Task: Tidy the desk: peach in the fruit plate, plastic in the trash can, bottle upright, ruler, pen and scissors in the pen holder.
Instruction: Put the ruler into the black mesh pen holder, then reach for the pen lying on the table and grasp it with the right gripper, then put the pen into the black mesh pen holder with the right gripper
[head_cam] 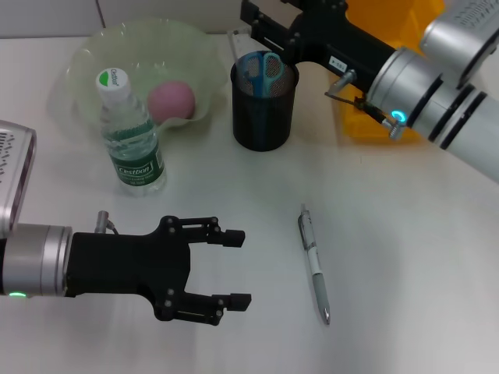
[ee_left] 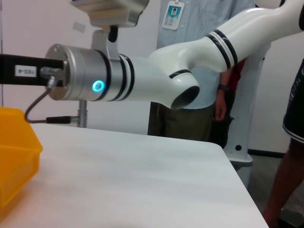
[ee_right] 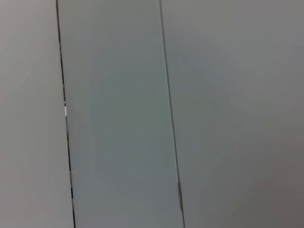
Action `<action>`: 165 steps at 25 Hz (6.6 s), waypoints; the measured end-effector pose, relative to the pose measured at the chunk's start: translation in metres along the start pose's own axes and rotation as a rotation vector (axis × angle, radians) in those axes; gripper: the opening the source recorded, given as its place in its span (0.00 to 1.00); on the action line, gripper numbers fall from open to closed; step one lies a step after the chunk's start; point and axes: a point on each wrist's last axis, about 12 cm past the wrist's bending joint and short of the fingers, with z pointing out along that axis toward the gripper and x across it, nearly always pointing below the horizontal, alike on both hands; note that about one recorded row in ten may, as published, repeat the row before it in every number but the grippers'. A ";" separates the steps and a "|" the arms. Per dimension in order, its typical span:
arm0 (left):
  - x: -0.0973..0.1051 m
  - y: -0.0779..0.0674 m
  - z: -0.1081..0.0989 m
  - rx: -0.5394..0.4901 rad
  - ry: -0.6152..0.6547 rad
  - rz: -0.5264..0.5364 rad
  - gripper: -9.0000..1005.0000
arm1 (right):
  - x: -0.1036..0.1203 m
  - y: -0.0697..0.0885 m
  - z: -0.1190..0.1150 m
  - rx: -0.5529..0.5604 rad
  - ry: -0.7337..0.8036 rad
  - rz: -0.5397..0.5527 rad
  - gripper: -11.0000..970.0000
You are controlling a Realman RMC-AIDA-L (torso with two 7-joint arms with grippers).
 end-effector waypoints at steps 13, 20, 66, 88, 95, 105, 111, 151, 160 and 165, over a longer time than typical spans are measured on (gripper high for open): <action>0.004 -0.005 -0.003 -0.006 -0.008 -0.017 0.80 | -0.088 0.040 -0.028 -0.118 0.220 0.099 0.74; 0.012 -0.012 -0.005 -0.022 -0.029 -0.008 0.80 | -0.111 0.042 -0.031 0.031 0.833 0.188 0.72; 0.014 -0.010 -0.003 -0.033 -0.022 0.042 0.80 | -0.038 0.050 0.052 0.058 1.502 0.206 0.72; 0.016 -0.012 -0.003 -0.031 -0.020 0.039 0.80 | -0.026 0.046 0.050 0.080 1.499 0.223 0.55; 0.016 -0.012 -0.003 -0.029 -0.018 0.040 0.80 | -0.025 0.047 0.051 0.080 1.505 0.211 0.44; 0.015 -0.011 -0.003 -0.028 -0.017 0.042 0.80 | -0.022 0.046 0.049 0.089 1.515 0.220 0.33; 0.015 -0.011 -0.003 -0.028 -0.017 0.042 0.80 | -0.022 0.045 0.049 0.089 1.512 0.223 0.35; 0.014 -0.010 -0.002 -0.034 -0.021 0.060 0.80 | -0.015 0.057 0.050 0.046 1.567 0.155 0.20; 0.015 -0.010 -0.001 -0.035 -0.024 0.051 0.80 | -0.018 0.062 0.052 0.020 1.549 0.120 0.14; 0.015 -0.010 -0.001 -0.035 -0.026 0.049 0.80 | -0.022 0.061 0.050 0.007 1.513 0.131 0.13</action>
